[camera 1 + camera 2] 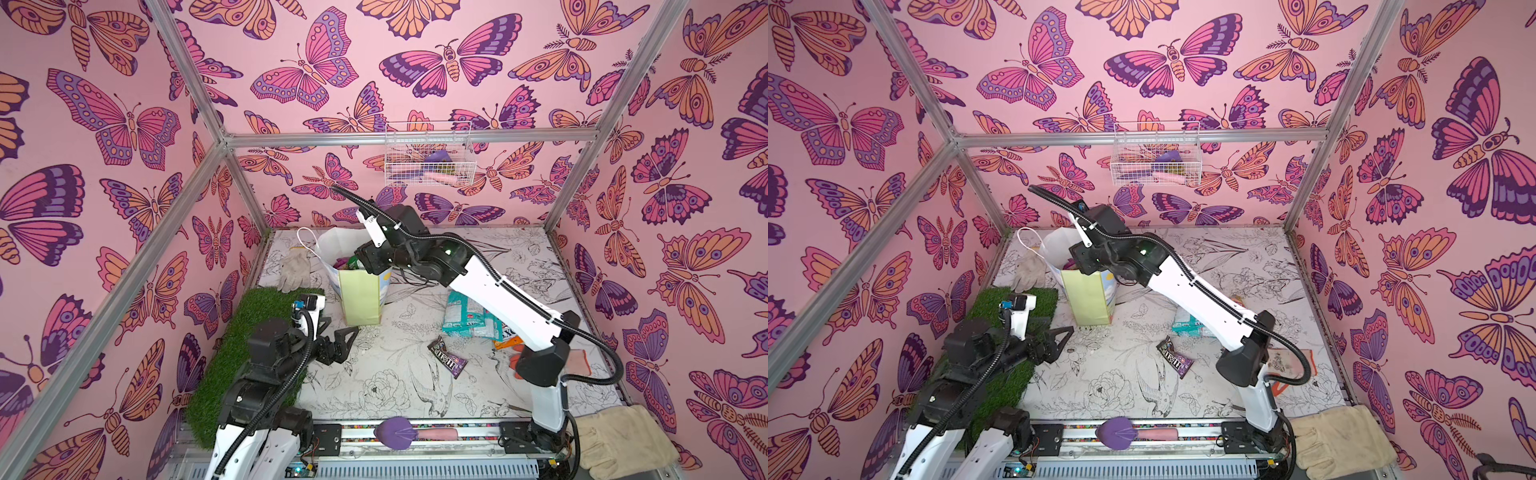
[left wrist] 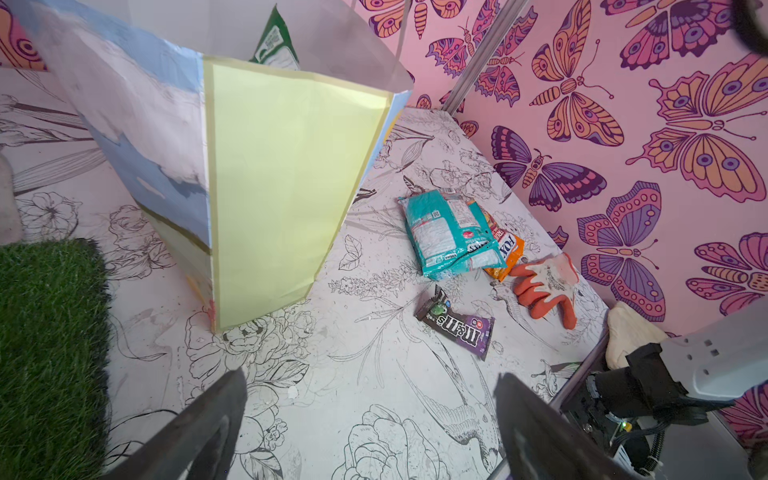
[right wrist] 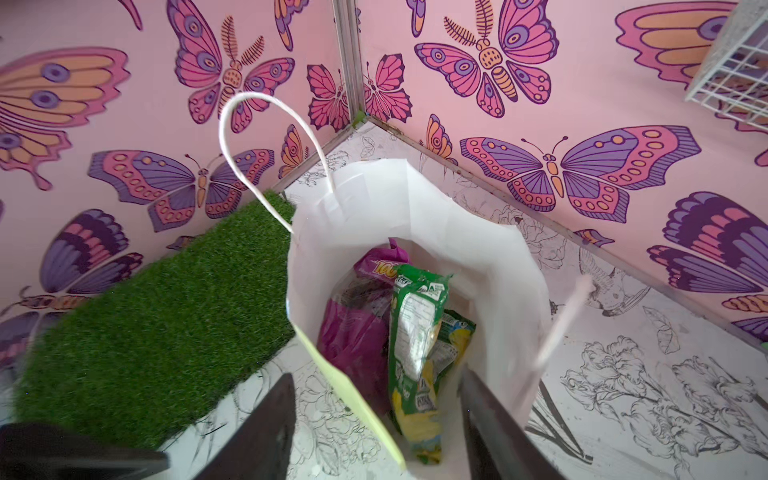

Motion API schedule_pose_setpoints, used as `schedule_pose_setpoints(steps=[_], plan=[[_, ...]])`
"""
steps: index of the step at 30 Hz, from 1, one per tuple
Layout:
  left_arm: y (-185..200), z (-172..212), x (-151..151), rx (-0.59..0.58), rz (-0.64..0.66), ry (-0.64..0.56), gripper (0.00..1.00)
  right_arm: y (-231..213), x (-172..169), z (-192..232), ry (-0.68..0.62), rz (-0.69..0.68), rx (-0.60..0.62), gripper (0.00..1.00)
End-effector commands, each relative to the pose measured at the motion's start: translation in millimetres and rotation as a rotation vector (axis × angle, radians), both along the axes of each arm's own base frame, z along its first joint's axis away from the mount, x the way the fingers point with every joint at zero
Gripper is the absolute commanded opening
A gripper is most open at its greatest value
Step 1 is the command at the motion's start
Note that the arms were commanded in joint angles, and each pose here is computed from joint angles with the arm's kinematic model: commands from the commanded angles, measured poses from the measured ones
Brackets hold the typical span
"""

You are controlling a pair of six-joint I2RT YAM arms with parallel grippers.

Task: Place the snacks into the paper bag
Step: 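Raise the right gripper out of the bag while the left arm reaches forward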

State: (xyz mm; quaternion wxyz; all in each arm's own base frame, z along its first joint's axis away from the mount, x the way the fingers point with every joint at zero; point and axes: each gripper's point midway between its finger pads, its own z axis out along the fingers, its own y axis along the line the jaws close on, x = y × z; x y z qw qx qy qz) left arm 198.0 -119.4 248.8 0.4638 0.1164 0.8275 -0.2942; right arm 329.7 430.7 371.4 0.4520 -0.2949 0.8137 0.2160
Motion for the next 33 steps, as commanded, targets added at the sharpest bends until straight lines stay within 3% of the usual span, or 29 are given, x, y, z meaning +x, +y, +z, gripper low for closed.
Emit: schedule_pose_setpoints(steps=[1,5,12,22,33], plan=[[-5,-2,2,0.003,-0.014,0.001,0.95,-12,-17,36,-0.041,0.022,0.081,0.69],[-11,0,0,0.007,-0.026,0.004,0.95,-34,-24,43,-0.067,-0.006,0.087,0.83],[-33,2,1,0.044,-0.067,0.018,0.94,-74,-30,39,-0.115,-0.099,0.057,0.99],[-88,-17,7,0.232,-0.142,0.017,0.93,-152,-34,35,-0.212,-0.29,0.038,0.99],[-152,-32,11,0.303,-0.248,0.02,0.92,-254,-28,-5,-0.125,-0.54,0.103,0.99]])
